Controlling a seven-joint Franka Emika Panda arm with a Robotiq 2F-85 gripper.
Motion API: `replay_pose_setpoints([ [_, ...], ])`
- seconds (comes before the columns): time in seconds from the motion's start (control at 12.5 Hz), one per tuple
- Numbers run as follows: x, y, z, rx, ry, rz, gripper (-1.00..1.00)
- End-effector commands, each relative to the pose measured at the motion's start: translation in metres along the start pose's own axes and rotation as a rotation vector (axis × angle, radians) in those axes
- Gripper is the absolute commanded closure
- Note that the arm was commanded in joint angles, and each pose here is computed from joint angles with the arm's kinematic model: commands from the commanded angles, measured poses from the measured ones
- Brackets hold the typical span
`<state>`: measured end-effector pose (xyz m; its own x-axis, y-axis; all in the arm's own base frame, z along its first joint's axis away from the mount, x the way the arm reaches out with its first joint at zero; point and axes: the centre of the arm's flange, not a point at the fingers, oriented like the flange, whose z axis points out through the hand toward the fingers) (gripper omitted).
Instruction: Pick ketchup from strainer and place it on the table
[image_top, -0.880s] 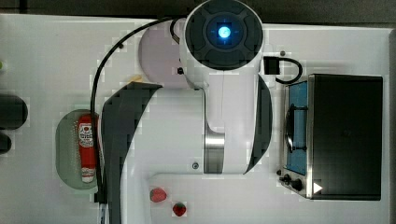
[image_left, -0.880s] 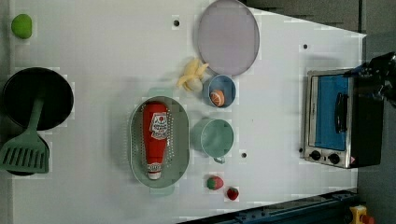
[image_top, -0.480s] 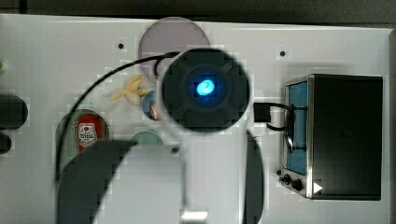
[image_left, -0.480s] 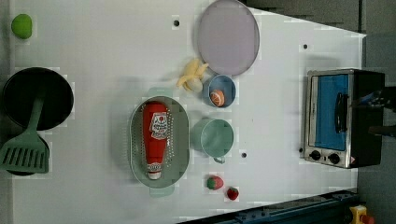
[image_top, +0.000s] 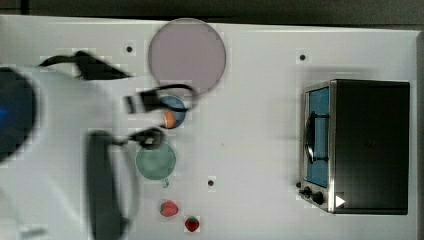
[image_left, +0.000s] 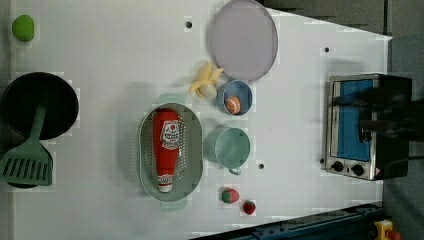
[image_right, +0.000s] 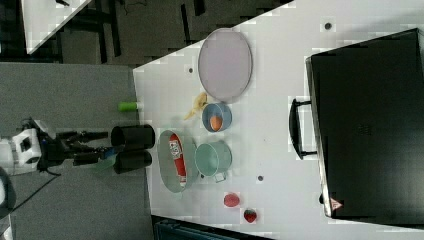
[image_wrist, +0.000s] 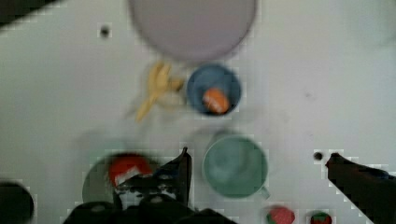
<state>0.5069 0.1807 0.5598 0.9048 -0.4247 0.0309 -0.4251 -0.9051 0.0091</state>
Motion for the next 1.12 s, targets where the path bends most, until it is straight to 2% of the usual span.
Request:
replay_pose_setpoints([
  [0.08,-0.050,-0.064,0.036,-0.004,-0.043,-0.100,-1.00],
  [0.4,-0.117,-0.127,0.097,0.004,-0.118,-0.275,-1.00],
  [0.56,-0.141,-0.145,0.134,0.048,-0.132,-0.323,-1.00],
  [0.72,-0.155,-0.152,0.174,0.095,-0.121,-0.336,-1.00],
  [0.96,-0.165,-0.148,0.235,0.125,-0.067,-0.345,-1.00],
  [1.12,-0.168,-0.146,0.268,0.143,-0.053,-0.324,-1.00],
])
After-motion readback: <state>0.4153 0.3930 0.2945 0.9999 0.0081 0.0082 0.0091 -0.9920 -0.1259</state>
